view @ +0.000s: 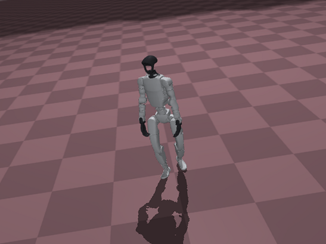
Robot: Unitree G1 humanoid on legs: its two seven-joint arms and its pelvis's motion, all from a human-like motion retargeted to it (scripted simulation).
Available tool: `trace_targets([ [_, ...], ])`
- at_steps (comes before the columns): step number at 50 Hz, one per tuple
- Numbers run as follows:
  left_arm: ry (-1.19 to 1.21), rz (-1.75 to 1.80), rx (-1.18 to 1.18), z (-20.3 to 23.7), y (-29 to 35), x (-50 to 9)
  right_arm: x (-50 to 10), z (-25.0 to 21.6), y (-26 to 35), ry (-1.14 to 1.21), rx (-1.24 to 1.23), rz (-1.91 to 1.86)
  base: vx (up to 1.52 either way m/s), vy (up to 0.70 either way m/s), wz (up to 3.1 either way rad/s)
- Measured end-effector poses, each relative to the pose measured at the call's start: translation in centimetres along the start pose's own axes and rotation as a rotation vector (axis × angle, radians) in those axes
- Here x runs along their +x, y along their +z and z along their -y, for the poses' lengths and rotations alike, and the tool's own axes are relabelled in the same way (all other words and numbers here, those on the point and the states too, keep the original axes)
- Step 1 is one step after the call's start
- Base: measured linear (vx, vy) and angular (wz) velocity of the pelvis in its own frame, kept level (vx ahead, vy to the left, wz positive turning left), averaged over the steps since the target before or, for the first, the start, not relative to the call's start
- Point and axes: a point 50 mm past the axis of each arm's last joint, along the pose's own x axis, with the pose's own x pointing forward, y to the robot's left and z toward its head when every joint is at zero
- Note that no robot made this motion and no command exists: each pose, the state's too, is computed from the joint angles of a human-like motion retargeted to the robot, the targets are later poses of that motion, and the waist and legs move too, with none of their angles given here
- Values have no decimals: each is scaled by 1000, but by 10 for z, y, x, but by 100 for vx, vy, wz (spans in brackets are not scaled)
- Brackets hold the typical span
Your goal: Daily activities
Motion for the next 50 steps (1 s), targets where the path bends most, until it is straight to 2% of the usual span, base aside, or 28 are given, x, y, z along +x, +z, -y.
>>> trace_targets([
  [2,-3,1,9,2,5,0,-9,23,-30,-62,3,-95,10,-8,-60],
  [5,-8,0,16,9,10,1,-15,34,-48,-85,-8,-153,12,-7,-60],
  [15,64,-17,-29,12,-13,6,-15,20,-64,-44,-6,-198,9,-4,-149],
  [27,110,-71,257,7,-14,4,-13,42,-24,-178,-68,-99,1,1,-48],
  [50,190,-41,378,4,-14,4,-8,35,6,-206,-54,19,-2,1,-41],
])
